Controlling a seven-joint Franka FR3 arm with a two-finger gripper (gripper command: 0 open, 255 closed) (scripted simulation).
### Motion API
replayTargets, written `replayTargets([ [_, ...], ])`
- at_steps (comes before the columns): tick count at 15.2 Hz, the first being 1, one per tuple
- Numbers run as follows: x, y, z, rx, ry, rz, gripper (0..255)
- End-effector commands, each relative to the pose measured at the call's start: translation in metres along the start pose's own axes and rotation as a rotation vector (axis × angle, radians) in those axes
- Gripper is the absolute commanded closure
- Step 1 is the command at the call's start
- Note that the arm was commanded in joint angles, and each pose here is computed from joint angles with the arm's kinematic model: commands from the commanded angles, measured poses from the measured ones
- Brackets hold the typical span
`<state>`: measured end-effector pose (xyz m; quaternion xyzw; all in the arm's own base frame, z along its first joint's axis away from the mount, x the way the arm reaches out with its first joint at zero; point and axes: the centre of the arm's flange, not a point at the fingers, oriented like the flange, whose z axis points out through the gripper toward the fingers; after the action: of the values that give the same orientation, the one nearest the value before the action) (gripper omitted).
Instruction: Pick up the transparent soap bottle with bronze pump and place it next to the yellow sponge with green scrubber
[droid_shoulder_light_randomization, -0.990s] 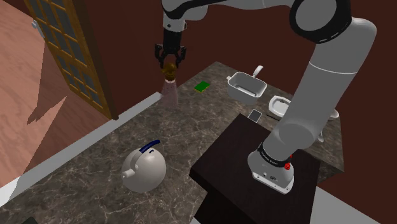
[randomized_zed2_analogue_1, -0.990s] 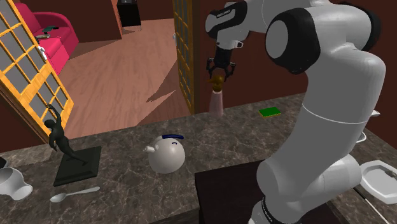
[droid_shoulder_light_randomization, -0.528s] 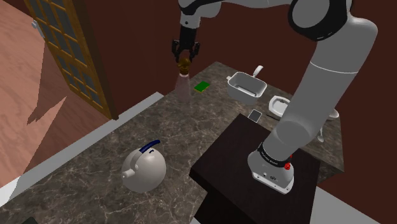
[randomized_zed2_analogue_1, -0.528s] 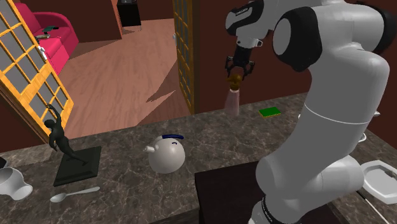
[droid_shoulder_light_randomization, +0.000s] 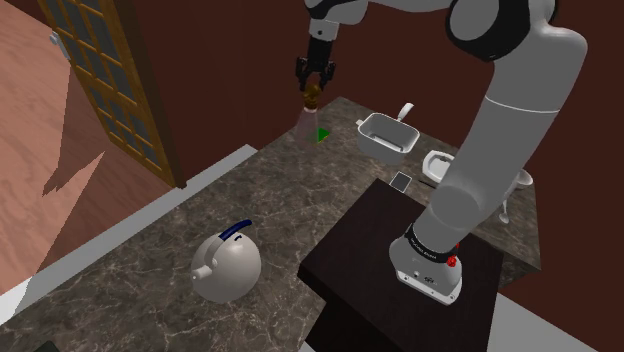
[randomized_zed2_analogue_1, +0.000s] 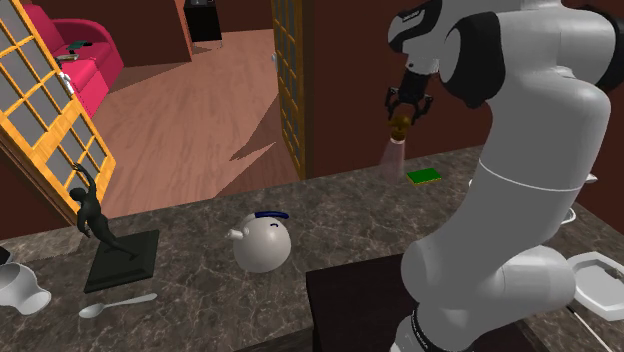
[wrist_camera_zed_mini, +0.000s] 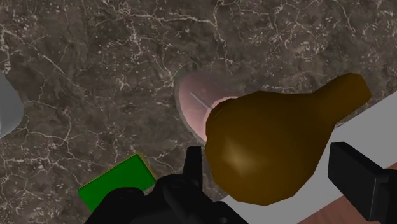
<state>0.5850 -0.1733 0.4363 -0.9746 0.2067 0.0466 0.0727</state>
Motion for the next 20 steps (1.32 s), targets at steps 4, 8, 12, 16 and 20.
replayTargets([
  [4, 0.019, 0.062, -0.010, 0.000, 0.000, -0.002, 255],
  [8, 0.034, 0.112, -0.018, 0.000, 0.000, -0.002, 255],
  [12, 0.050, 0.161, -0.026, 0.000, 0.000, -0.002, 255],
  [16, 0.066, 0.211, -0.034, 0.000, 0.000, -0.002, 255],
  [20, 0.081, 0.261, -0.042, 0.000, 0.000, -0.002, 255],
])
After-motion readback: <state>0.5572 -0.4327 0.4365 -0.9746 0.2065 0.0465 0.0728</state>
